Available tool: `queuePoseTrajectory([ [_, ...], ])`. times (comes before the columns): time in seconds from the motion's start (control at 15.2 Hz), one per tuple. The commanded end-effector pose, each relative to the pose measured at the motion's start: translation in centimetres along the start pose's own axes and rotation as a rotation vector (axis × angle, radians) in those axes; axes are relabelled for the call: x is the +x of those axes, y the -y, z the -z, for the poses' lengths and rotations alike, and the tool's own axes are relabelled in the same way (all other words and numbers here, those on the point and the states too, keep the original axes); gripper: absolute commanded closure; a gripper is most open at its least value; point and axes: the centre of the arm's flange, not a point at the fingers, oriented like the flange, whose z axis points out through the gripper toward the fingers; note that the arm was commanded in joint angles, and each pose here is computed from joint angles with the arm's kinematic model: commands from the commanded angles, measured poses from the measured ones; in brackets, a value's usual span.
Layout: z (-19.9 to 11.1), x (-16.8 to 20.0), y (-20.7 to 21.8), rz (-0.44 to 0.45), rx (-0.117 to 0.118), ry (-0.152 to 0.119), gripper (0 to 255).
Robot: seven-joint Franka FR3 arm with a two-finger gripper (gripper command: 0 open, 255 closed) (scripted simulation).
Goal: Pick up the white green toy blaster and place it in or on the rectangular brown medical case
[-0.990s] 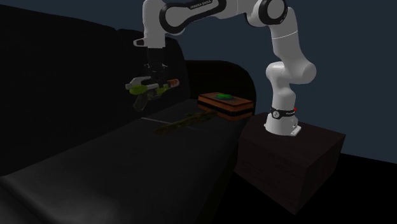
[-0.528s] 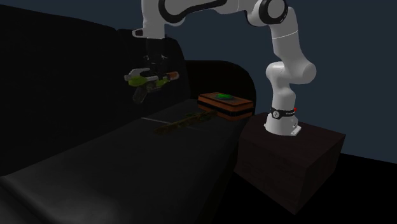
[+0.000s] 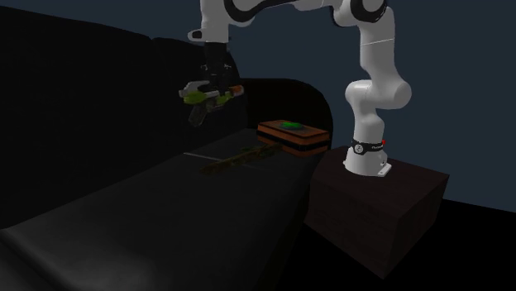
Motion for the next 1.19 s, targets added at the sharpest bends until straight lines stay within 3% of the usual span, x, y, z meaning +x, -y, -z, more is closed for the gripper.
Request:
queuePoseTrajectory([
  [0.0, 0.1, -2.3, 1.4, 0.001, 0.000, -0.001, 255],
  [1.12, 2.2, -21.0, 13.6, 0.001, 0.000, -0.001, 255],
])
